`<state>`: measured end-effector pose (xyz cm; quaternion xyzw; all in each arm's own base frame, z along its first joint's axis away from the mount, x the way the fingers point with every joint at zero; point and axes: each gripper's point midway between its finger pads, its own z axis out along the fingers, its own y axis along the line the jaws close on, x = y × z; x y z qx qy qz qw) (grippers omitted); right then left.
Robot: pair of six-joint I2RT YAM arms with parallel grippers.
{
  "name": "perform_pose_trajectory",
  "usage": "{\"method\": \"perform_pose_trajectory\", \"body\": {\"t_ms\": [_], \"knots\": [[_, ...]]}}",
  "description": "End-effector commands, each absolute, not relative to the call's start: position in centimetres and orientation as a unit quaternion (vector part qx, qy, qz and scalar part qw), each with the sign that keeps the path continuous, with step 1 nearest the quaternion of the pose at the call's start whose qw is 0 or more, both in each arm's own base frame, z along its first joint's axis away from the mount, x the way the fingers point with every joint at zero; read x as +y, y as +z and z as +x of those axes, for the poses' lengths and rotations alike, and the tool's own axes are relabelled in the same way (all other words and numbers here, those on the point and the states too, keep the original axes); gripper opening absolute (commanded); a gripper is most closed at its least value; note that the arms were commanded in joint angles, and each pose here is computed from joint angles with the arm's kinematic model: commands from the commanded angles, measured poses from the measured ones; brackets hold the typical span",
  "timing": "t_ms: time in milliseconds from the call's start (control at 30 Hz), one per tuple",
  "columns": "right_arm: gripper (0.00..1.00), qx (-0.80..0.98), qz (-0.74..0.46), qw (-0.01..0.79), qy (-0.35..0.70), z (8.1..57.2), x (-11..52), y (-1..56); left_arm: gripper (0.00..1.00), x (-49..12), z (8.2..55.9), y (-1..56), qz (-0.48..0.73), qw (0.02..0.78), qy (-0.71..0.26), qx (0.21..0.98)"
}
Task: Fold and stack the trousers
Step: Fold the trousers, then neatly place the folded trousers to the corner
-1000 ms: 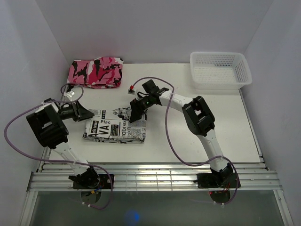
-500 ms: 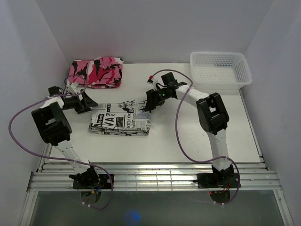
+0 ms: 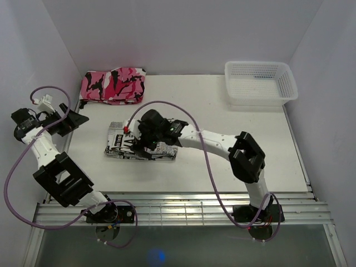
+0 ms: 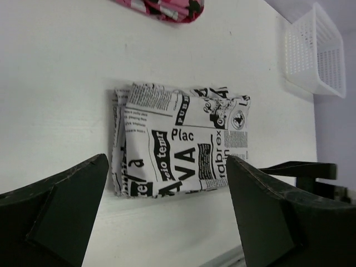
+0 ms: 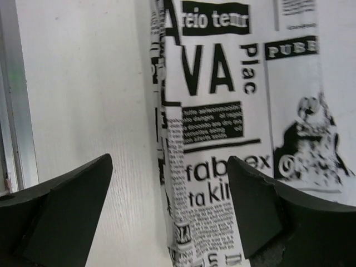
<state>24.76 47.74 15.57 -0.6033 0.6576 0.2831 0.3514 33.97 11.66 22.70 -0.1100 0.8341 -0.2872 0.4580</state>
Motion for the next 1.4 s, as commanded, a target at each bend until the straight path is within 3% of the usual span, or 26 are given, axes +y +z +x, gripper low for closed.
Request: {"method": "perform_pose_trajectory", "body": {"t_ms": [0,167,367,467,567,600,667,700,833,1133,1367], "knots": [[0.90,0.650,-0.633,0.376,0.187,26.3,49.6,13.1,0.98,9.0,30.7,20.7,-0.147,0.406,-0.358,0.828],[0.92,0.630,-0.664,0.375,0.145,25.4,53.6,9.7,0.98,9.2,29.2,19.8,-0.158,0.409,-0.337,0.833],[0.93,0.621,-0.684,0.373,0.083,26.4,54.1,5.3,0.98,9.6,28.5,19.3,-0.175,0.413,-0.348,0.823],[0.87,0.622,-0.687,0.371,0.057,27.1,53.5,3.5,0.98,9.5,28.1,18.1,-0.198,0.406,-0.338,0.826],[0.62,0.621,-0.688,0.371,0.046,27.4,53.3,2.5,0.98,9.3,27.5,17.1,-0.227,0.412,-0.316,0.824],[0.48,0.621,-0.689,0.370,0.046,27.4,53.2,2.2,0.98,9.9,27.7,17.0,-0.237,0.423,-0.297,0.822],[0.29,0.621,-0.688,0.371,0.052,27.6,53.5,2.1,0.98,9.7,27.6,17.3,-0.250,0.435,-0.287,0.816],[0.09,0.621,-0.687,0.373,0.055,27.8,53.6,2.2,0.98,9.7,27.7,17.4,-0.252,0.439,-0.284,0.814],[0.08,0.634,-0.664,0.386,0.093,28.5,54.4,4.3,0.98,9.5,27.8,16.7,-0.297,0.424,-0.291,0.805],[0.08,0.683,-0.580,0.373,0.240,29.9,55.4,9.0,0.98,4.7,28.1,12.8,-0.362,0.300,-0.339,0.815],[0.08,0.689,-0.570,0.359,0.269,29.9,56.0,8.6,0.98,2.2,29.6,12.2,-0.388,0.293,-0.322,0.813]]}}
